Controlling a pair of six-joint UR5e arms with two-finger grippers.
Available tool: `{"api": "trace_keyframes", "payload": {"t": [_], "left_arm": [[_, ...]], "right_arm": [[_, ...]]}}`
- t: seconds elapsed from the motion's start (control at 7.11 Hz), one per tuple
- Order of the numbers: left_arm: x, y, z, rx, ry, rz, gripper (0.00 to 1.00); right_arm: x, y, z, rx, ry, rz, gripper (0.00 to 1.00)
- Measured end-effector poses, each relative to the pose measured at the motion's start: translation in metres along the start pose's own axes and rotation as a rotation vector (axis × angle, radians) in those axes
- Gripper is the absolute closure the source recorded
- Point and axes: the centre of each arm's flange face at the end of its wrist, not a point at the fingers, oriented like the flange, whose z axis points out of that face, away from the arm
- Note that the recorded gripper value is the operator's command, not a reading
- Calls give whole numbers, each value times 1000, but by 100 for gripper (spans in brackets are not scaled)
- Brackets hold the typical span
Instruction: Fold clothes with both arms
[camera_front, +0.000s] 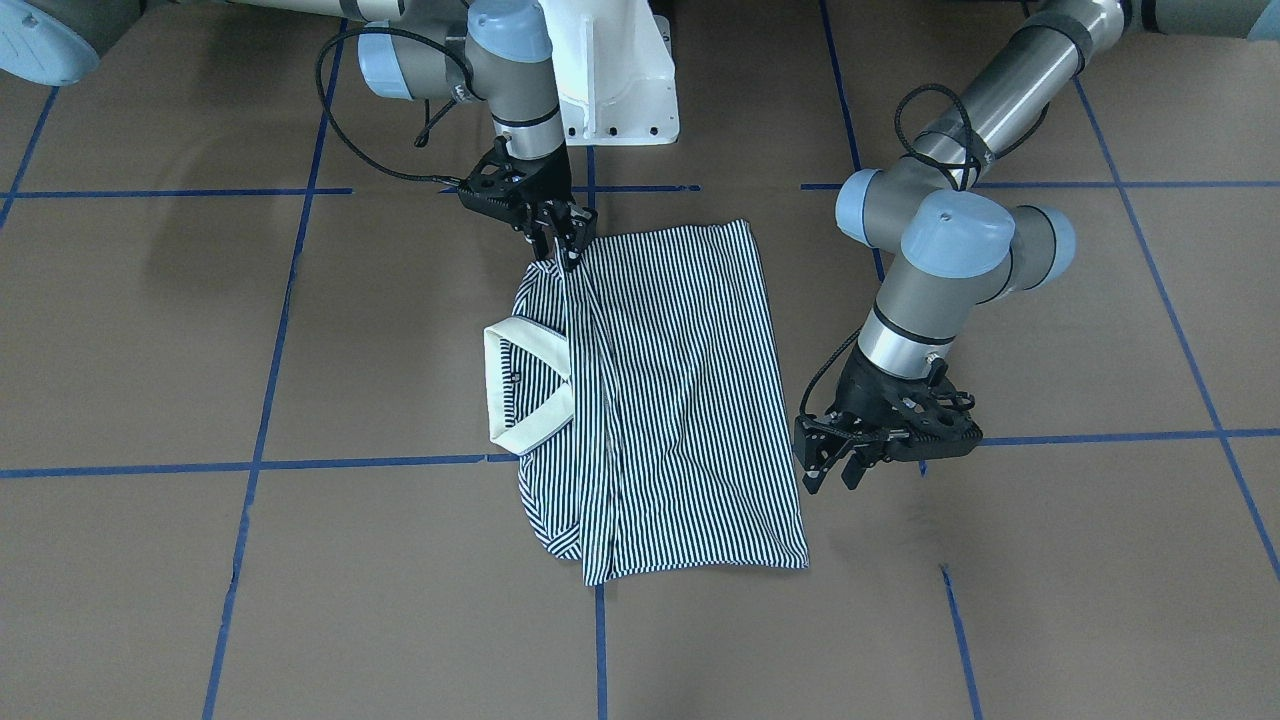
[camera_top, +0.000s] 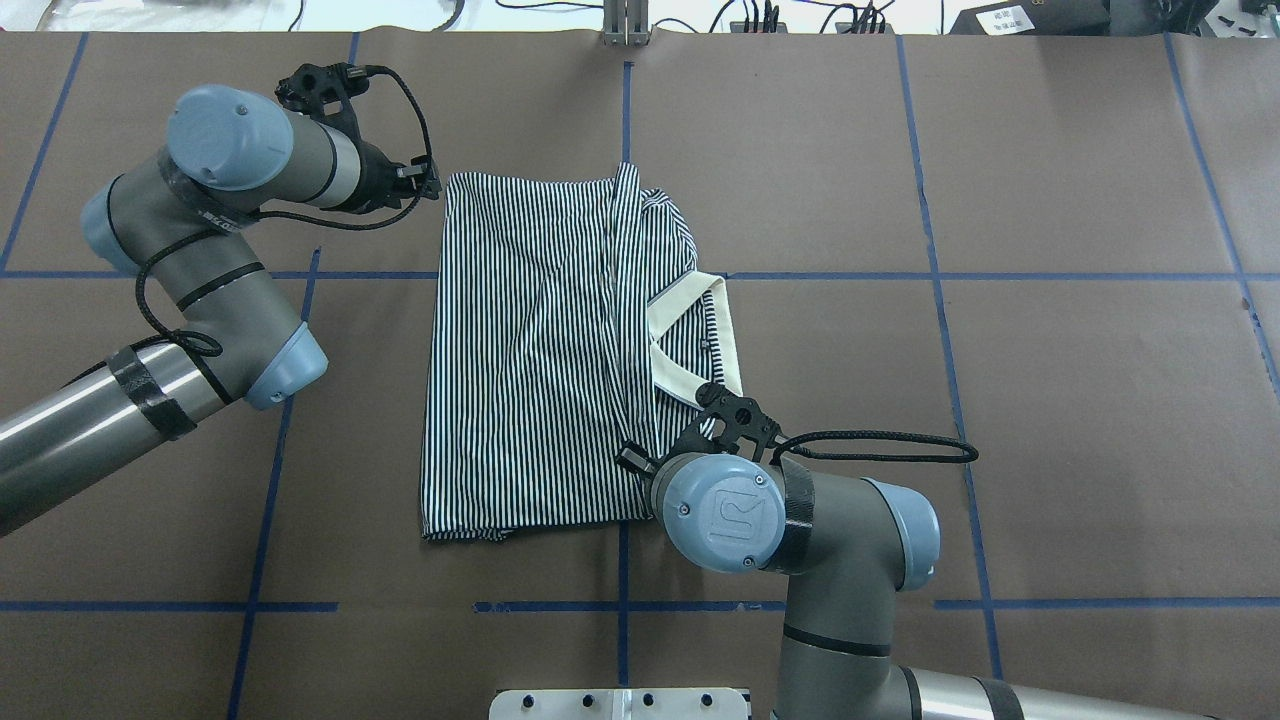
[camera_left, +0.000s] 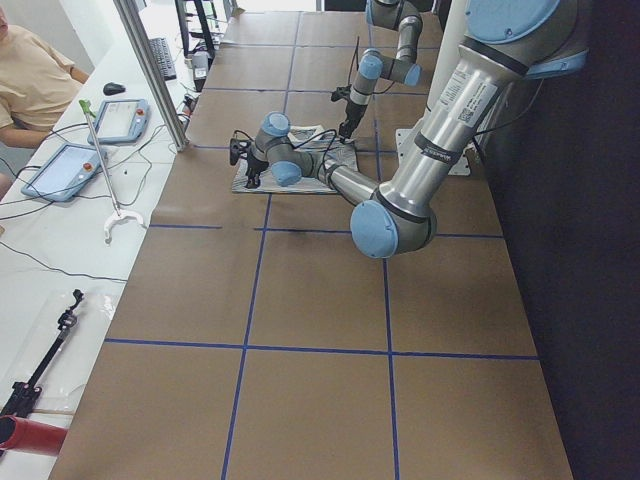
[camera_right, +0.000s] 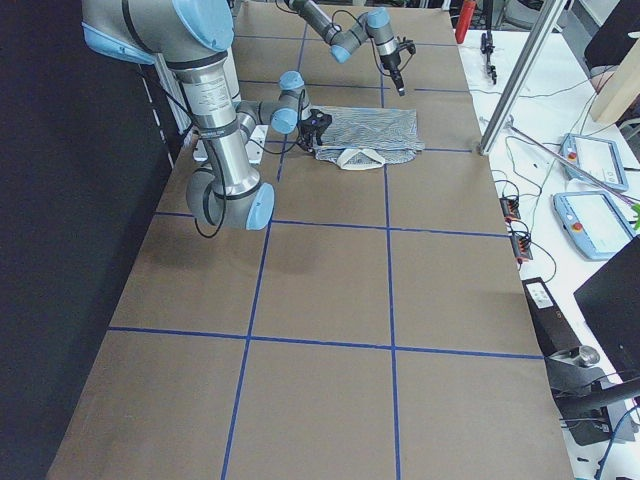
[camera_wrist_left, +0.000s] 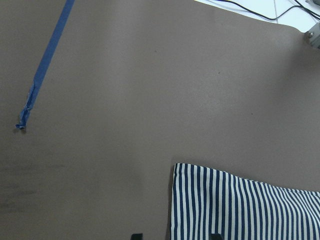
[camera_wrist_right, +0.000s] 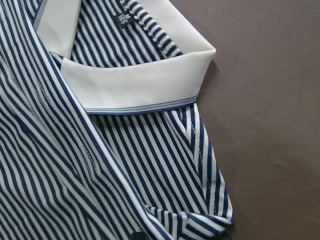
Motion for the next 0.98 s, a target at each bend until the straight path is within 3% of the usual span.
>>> {"api": "trace_keyframes", "payload": {"t": [0.56,0.98], "left_arm": [[-1,0,0,0,-1,0,46],[10,2,-14,5,31,-25,46]], "right_arm": [[-1,-1,-7,-7,-16,2,100],[31,-22,-50,-25,-60,5,100]]}}
